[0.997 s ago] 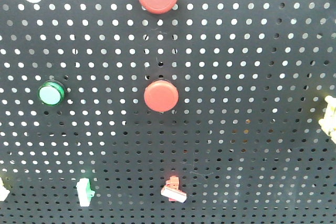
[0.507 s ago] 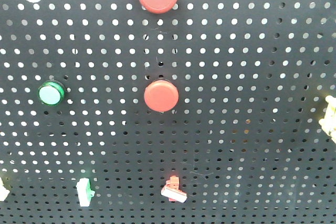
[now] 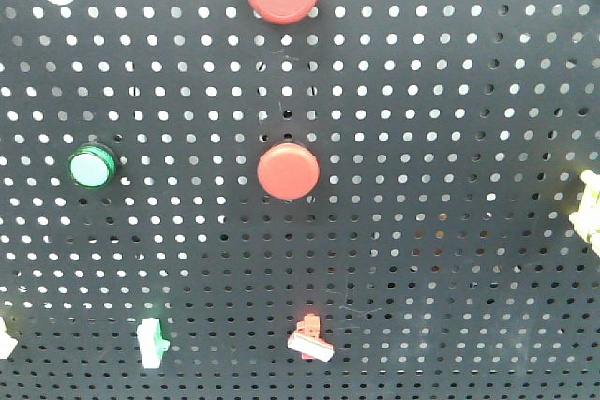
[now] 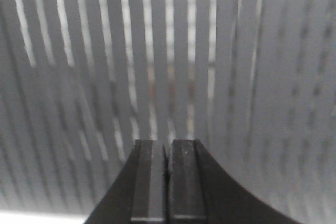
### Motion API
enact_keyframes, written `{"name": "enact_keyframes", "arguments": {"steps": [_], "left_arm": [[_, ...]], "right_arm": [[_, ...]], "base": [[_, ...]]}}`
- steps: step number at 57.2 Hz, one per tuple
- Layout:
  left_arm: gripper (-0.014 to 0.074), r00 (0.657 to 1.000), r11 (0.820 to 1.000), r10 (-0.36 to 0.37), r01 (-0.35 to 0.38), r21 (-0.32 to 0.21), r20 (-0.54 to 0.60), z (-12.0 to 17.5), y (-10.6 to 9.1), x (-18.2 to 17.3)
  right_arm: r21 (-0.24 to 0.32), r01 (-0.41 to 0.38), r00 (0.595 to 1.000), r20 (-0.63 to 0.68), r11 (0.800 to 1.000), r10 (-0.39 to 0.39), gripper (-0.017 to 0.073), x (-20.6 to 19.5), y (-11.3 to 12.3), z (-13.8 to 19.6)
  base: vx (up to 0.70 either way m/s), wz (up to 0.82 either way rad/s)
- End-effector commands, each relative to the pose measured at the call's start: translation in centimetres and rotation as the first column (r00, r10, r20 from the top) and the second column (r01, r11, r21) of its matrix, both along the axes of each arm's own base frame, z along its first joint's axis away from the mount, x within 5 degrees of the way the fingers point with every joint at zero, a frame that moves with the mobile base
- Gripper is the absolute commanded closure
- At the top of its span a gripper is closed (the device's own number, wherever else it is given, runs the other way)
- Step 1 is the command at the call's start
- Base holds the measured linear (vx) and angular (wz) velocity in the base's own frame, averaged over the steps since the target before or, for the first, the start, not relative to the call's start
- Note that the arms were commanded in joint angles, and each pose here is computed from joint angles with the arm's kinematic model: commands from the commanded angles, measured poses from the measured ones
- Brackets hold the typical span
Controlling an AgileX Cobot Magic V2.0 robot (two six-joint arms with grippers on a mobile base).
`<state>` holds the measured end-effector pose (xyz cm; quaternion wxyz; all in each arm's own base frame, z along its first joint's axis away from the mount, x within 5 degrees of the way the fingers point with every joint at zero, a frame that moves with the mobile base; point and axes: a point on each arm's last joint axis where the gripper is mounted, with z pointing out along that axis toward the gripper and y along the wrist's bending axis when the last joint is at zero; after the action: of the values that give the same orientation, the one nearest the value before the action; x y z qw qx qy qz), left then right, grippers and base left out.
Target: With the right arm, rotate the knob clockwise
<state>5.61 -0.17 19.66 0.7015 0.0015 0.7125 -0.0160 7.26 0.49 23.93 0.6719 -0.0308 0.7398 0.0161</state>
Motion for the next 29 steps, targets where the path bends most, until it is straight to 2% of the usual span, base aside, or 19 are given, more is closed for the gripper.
{"name": "enact_keyframes", "arguments": {"steps": [1,7,13,15,29], "left_arm": [[0.06,0.996,1.0,0.0,0.001,-0.011,0.084,0.4,0.0,0.0],[0.06,0.996,1.0,0.0,0.001,-0.011,0.084,0.4,0.0,0.0],[0.06,0.996,1.0,0.0,0.001,-0.011,0.084,0.4,0.0,0.0],[0.06,0.996,1.0,0.0,0.001,-0.011,0.084,0.4,0.0,0.0],[0.06,0.997,1.0,0.0,0.0,-0.01,0.083,0.4,0.0,0.0]], "right_arm": [[-0.021,0.009,0.996,0.09,1.0,-0.007,0.0568,-0.3,-0.1,-0.1],[-0.02,0.01,0.994,0.106,1.0,-0.008,0.0568,-1.0,-0.1,-2.1],[0.019,0.009,0.991,0.13,1.0,-0.012,0.0568,-1.6,-0.2,-4.0],[0.034,0.012,0.994,0.109,0.999,-0.016,0.0568,-1.7,-0.2,-4.3],[0.035,0.011,0.994,0.108,0.999,-0.015,0.0568,-1.7,-0.2,-4.3]], "base": [[0.0,0.0],[0.0,0.0],[0.0,0.0],[0.0,0.0],[0.0,0.0]]}}
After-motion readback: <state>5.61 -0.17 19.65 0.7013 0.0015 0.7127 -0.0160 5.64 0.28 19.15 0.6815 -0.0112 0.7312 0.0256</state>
